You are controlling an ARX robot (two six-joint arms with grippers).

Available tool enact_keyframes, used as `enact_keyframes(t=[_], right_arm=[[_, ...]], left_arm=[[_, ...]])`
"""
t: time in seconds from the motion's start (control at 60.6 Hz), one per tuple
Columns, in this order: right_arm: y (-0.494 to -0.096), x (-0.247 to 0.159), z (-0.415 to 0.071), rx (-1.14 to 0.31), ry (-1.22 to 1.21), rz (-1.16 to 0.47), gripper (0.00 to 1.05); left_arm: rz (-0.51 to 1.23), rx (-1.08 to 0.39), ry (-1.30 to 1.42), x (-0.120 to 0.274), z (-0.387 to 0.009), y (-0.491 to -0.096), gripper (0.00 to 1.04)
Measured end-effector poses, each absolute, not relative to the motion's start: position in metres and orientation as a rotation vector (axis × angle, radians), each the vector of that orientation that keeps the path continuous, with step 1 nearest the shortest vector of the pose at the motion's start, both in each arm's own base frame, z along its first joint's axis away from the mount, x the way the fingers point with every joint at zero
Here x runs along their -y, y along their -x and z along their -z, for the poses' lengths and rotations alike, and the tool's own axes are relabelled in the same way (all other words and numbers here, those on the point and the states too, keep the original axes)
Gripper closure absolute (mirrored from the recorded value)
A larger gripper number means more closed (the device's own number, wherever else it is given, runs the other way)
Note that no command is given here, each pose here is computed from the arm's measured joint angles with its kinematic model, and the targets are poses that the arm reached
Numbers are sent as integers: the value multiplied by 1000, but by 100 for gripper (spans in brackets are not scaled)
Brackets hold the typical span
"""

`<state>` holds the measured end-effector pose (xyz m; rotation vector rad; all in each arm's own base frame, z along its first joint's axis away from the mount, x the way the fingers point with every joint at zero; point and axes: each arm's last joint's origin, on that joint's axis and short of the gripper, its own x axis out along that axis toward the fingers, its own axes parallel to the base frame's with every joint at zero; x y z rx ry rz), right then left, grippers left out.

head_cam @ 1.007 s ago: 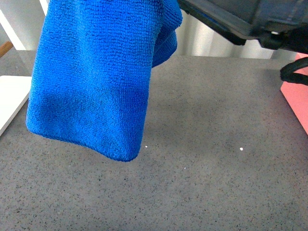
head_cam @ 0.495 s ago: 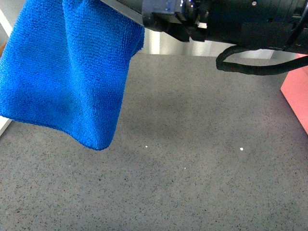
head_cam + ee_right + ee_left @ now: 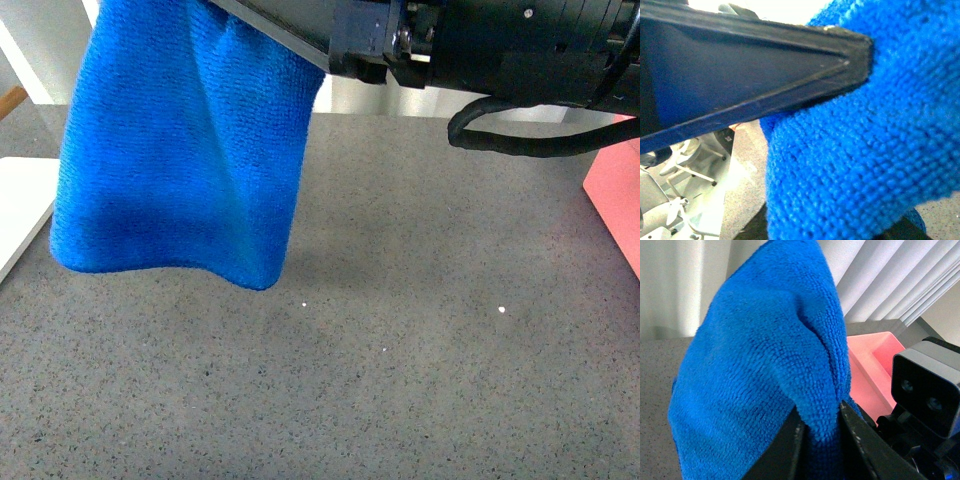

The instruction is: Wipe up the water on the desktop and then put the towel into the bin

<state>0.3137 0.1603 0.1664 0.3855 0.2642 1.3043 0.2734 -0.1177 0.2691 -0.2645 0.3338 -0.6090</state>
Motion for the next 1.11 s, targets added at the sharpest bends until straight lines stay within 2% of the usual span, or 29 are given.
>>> enact_keyframes(t=[0.149,0.314,0.413,0.429,0.479,0.545,0.677,0.891,1.106], right_arm=[[-314,-157,-164,-264,-375,-1290,97],[-314,-154,-162,-265,-357,-1286,99],[-313,-151,-158,-279,-343,-1277,99],[-313,-151,-158,-279,-340,-1275,99],[-312,-149,-158,-279,-333,-1272,99],[-312,-148,-158,-279,-326,-1270,99],[-312,-143,-161,-273,-322,-1258,99],[-309,-140,-161,-283,-323,-1256,99],[-307,-136,-161,-288,-313,-1243,99]], left_arm=[[609,-334,264,118,-269,-273,57],[609,-334,264,118,-269,-273,34],[601,-331,263,118,-269,-273,11],[580,-300,239,120,-269,-273,12],[301,-106,148,112,-265,-268,24],[56,-6,75,89,-253,-251,40],[2,6,36,63,-236,-229,62],[9,-13,13,39,-210,-199,100],[4,-6,8,23,-195,-176,101]])
